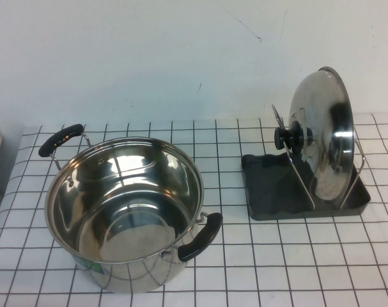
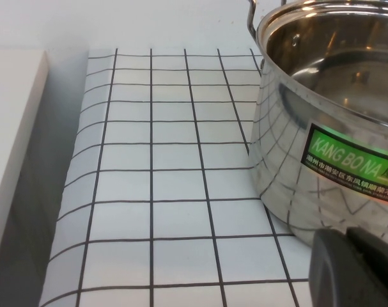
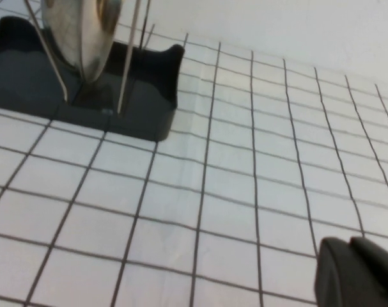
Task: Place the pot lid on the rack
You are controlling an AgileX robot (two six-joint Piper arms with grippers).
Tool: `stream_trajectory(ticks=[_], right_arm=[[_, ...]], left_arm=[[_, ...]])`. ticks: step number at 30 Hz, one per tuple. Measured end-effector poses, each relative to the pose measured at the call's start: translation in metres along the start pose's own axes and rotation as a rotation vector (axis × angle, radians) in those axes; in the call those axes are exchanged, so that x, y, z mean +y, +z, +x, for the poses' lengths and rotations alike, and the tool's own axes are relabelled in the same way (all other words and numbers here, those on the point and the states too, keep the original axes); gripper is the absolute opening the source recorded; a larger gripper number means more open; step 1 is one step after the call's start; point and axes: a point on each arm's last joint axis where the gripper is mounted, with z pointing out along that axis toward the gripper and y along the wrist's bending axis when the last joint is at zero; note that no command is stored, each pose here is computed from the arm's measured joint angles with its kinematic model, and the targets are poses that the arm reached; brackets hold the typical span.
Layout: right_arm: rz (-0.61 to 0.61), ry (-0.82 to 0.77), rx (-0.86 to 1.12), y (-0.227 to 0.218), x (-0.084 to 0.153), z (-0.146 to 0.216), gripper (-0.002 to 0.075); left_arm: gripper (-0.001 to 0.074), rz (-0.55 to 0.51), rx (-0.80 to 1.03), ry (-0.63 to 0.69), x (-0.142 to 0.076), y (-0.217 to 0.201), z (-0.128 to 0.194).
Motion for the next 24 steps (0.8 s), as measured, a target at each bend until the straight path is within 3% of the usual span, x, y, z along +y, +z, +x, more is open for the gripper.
stream_trajectory(ticks=[24], right_arm=[[0.026, 0.102, 0.022, -0.0009, -0.0011, 0.0025, -0.0001]], left_arm=[[-0.0003, 0.000, 0.000, 0.000, 0.0000, 0.0000, 0.0000]])
